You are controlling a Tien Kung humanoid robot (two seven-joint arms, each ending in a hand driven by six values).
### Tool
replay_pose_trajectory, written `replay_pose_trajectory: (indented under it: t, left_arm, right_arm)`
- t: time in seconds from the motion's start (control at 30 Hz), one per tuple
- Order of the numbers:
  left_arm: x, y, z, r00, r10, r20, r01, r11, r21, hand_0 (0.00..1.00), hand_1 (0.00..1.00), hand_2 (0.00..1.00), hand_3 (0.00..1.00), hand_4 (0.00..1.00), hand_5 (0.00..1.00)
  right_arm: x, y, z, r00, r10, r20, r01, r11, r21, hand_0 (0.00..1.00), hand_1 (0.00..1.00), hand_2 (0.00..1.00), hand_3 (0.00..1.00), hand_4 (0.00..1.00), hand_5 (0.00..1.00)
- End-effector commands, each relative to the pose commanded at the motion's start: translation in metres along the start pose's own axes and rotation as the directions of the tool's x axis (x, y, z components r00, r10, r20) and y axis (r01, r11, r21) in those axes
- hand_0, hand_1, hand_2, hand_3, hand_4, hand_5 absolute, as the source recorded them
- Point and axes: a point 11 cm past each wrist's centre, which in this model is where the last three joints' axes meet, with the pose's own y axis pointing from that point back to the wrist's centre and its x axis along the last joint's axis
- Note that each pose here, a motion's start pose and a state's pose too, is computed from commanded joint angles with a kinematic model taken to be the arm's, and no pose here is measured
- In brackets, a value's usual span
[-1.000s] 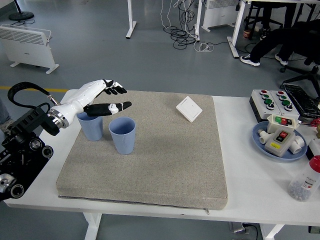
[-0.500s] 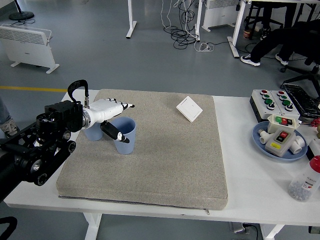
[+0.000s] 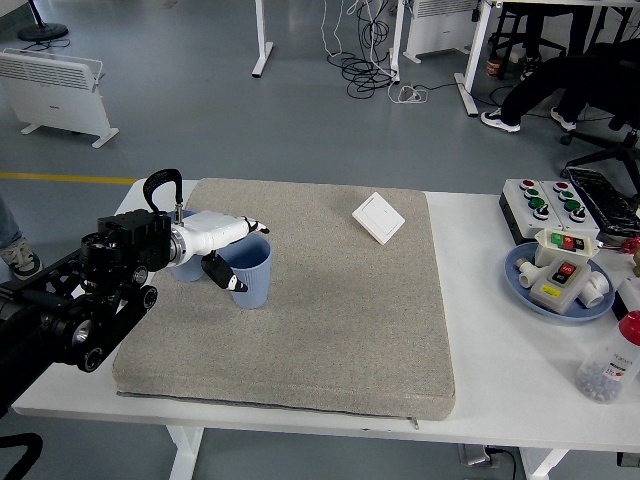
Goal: Push cup pick cup insert cup
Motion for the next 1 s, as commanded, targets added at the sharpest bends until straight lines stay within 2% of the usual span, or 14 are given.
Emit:
replay_pose_trajectory:
  t: [0.13, 0.17, 0.33, 0.37, 0.53, 0.57, 0.73, 0.77, 0.93, 0.97, 1.0]
  left_arm:
    - [-0.001, -0.001, 0.002, 0.999, -0.001, 0.032, 0.001, 1.000, -0.001, 0.722, 0.814, 0.964, 0.893, 0.778, 0.163]
    - [-0.002, -0.001, 0.002, 0.999, -0.003, 0.042, 0.003, 1.000, 0.000, 0.595, 0.761, 0.914, 0.795, 0.647, 0.002]
    - [-0.003, -0.001, 0.003, 0.998, -0.003, 0.057, 0.004, 1.000, -0.007, 0.595, 0.761, 0.914, 0.795, 0.647, 0.002]
    - [-0.003, -0.001, 0.004, 0.998, 0.000, 0.058, 0.001, 1.000, -0.011, 0.491, 0.667, 0.829, 0.711, 0.601, 0.002]
    - [-0.004, -0.001, 0.005, 0.998, -0.004, 0.069, 0.004, 1.000, -0.007, 0.491, 0.667, 0.829, 0.711, 0.601, 0.002]
    - [-0.004, -0.001, 0.004, 0.998, -0.010, 0.070, 0.010, 1.000, -0.002, 0.513, 0.568, 0.603, 0.498, 0.473, 0.002]
    - [-0.003, 0.002, 0.004, 0.999, -0.002, 0.052, 0.003, 1.000, -0.010, 0.513, 0.568, 0.603, 0.498, 0.473, 0.002]
    - [-0.002, 0.002, 0.004, 0.999, 0.001, 0.044, 0.000, 1.000, -0.014, 0.476, 0.508, 0.486, 0.410, 0.549, 0.002]
    - [0.006, 0.007, 0.006, 0.999, 0.026, -0.031, -0.028, 0.998, -0.049, 0.476, 0.508, 0.486, 0.410, 0.549, 0.002]
    - [0.007, 0.008, 0.006, 0.998, 0.031, -0.047, -0.034, 0.998, -0.056, 0.463, 0.461, 0.455, 0.384, 0.571, 0.002]
    - [0.008, 0.009, 0.007, 0.998, 0.032, -0.053, -0.036, 0.998, -0.058, 0.463, 0.461, 0.455, 0.384, 0.571, 0.002]
  right_arm:
    - [0.000, 0.000, 0.000, 1.000, 0.000, -0.001, 0.000, 1.000, 0.000, 0.774, 0.683, 0.680, 0.568, 0.131, 0.471]
    - [0.000, 0.000, 0.000, 1.000, 0.000, -0.001, 0.000, 1.000, 0.000, 0.774, 0.683, 0.680, 0.568, 0.131, 0.469]
    - [0.000, 0.000, 0.000, 1.000, 0.000, 0.001, 0.000, 1.000, 0.000, 0.774, 0.683, 0.680, 0.568, 0.131, 0.469]
    - [0.000, 0.000, 0.000, 1.000, 0.000, 0.001, 0.000, 1.000, 0.000, 0.774, 0.683, 0.680, 0.568, 0.132, 0.472]
    - [0.000, 0.000, 0.000, 1.000, -0.001, 0.000, 0.001, 1.000, 0.000, 0.774, 0.683, 0.680, 0.568, 0.132, 0.472]
    - [0.000, 0.000, 0.000, 1.000, -0.001, 0.000, 0.001, 1.000, 0.000, 0.774, 0.683, 0.680, 0.568, 0.132, 0.469]
    - [0.000, 0.000, 0.000, 1.000, -0.001, 0.002, 0.001, 1.000, 0.000, 0.774, 0.683, 0.680, 0.568, 0.132, 0.469]
    - [0.000, 0.000, 0.000, 1.000, -0.001, 0.003, 0.001, 1.000, 0.000, 0.774, 0.683, 0.680, 0.568, 0.132, 0.469]
    - [0.000, 0.000, 0.001, 1.000, -0.001, 0.002, 0.001, 1.000, 0.000, 0.774, 0.683, 0.680, 0.568, 0.132, 0.469]
    - [0.000, 0.000, 0.001, 1.000, -0.001, 0.002, 0.001, 1.000, -0.001, 0.774, 0.683, 0.680, 0.568, 0.133, 0.470]
    - [0.000, 0.000, 0.001, 1.000, -0.001, 0.002, 0.001, 1.000, -0.001, 0.774, 0.683, 0.680, 0.568, 0.133, 0.470]
